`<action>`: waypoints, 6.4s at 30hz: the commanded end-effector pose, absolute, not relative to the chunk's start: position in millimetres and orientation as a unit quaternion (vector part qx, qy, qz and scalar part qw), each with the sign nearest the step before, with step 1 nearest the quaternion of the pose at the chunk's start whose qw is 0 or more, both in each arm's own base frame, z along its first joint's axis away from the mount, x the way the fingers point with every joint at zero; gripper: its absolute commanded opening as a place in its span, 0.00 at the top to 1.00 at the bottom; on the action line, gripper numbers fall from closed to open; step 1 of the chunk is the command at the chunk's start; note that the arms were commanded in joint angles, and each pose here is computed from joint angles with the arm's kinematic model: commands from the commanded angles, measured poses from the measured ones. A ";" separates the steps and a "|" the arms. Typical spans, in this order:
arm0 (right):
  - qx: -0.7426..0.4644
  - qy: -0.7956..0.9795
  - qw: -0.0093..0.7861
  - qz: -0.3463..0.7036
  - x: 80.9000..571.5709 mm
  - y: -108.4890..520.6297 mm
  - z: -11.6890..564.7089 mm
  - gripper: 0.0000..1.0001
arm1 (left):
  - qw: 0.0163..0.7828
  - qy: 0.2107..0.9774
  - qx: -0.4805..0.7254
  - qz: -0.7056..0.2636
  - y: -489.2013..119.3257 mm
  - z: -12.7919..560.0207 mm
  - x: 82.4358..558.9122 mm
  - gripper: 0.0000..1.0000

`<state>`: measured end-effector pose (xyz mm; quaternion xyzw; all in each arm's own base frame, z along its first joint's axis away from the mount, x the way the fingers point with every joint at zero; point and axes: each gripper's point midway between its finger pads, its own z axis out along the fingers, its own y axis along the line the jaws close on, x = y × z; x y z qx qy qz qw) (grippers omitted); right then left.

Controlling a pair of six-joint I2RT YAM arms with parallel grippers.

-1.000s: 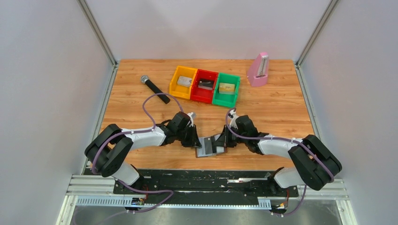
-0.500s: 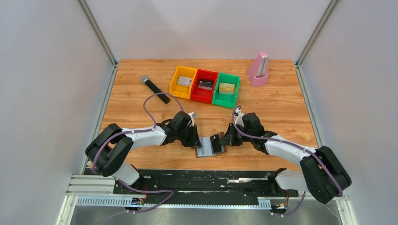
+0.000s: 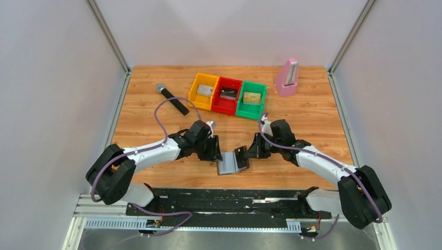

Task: Take the credit cards out of the card holder
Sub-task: Place the credit card in the storage box, then remove the credit card from the card holder.

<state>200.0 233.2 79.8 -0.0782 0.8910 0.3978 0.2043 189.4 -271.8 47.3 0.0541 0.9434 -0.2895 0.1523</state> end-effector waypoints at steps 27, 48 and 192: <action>-0.247 0.759 0.212 0.564 167.8 257.9 179.2 1.00 | 0.251 0.805 0.287 -0.455 -315.5 167.8 181.5 0.36; -0.152 0.797 0.279 0.513 197.8 247.6 197.4 0.61 | 0.248 0.809 0.225 -0.483 -313.4 190.5 191.0 1.00; -0.079 0.946 0.310 0.046 187.8 307.4 101.3 0.12 | 0.264 0.923 0.012 -0.281 -183.5 119.3 227.9 0.33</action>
